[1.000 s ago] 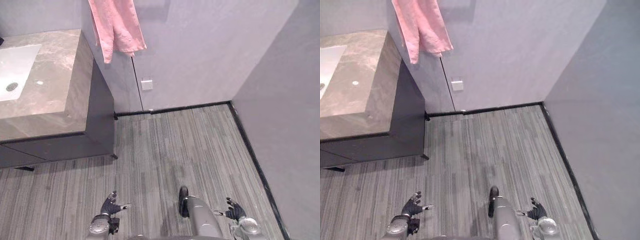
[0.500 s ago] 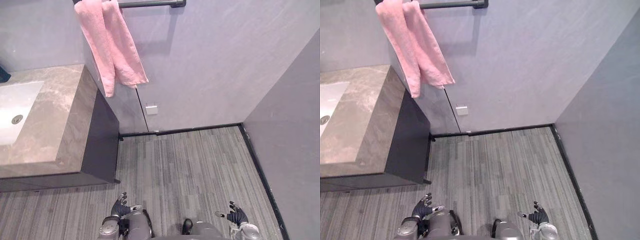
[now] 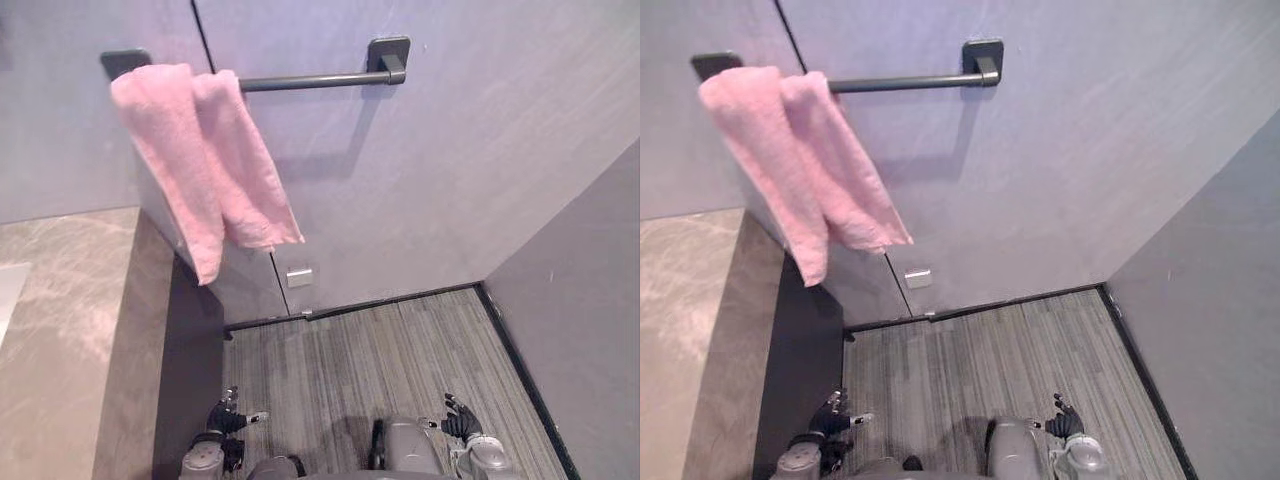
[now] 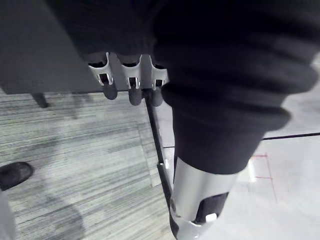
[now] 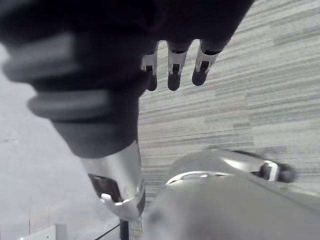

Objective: Organize washtable

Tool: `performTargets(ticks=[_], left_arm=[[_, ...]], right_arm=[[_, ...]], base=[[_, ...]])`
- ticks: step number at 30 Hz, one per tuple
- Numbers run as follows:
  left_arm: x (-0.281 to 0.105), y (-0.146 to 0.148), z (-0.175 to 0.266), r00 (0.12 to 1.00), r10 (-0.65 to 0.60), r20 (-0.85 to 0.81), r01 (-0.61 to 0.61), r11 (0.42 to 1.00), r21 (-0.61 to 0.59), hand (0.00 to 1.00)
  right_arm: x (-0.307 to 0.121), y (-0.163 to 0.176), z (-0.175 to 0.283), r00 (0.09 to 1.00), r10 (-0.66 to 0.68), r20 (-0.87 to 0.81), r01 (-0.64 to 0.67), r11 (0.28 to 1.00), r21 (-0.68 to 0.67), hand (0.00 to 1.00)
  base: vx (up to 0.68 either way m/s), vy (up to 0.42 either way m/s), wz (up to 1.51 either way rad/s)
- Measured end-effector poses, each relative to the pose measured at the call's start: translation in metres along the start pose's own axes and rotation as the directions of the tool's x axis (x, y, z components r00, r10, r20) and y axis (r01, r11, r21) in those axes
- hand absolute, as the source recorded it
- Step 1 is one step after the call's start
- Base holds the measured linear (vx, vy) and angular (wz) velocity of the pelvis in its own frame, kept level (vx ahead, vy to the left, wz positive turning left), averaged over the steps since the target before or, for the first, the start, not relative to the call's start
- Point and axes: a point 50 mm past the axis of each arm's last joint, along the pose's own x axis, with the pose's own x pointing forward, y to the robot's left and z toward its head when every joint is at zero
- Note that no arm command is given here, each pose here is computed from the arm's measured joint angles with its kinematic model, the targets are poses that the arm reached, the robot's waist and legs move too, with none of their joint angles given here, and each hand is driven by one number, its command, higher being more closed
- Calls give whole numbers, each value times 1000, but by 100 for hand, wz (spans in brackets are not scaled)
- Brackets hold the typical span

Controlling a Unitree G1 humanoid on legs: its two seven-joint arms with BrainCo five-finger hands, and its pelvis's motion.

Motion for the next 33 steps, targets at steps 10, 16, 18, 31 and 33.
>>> performTargets(ticks=[10,16,18,31,33], left_arm=[[-1,-32,5,998,-54,28,56,995,-81,0],[-3,-35,0,998,-62,8,63,995,-82,0],[-2,-30,-1,999,-52,3,52,996,-71,0],[-3,-14,-6,999,-33,-13,33,999,-12,0],[-4,-13,-7,999,-29,-15,29,1000,-8,0]], right_arm=[[-15,-13,-35,994,-53,-91,57,997,45,0],[-9,-15,-16,997,-76,-30,79,991,105,0],[-11,-11,-22,997,-63,-49,68,992,110,0],[-12,-11,-34,993,-57,-104,68,993,101,0],[-12,-12,-34,993,-58,-103,69,993,98,0]], base=[[319,-164,51],[173,65,-14],[195,101,-7],[53,19,6],[-50,-10,10]])
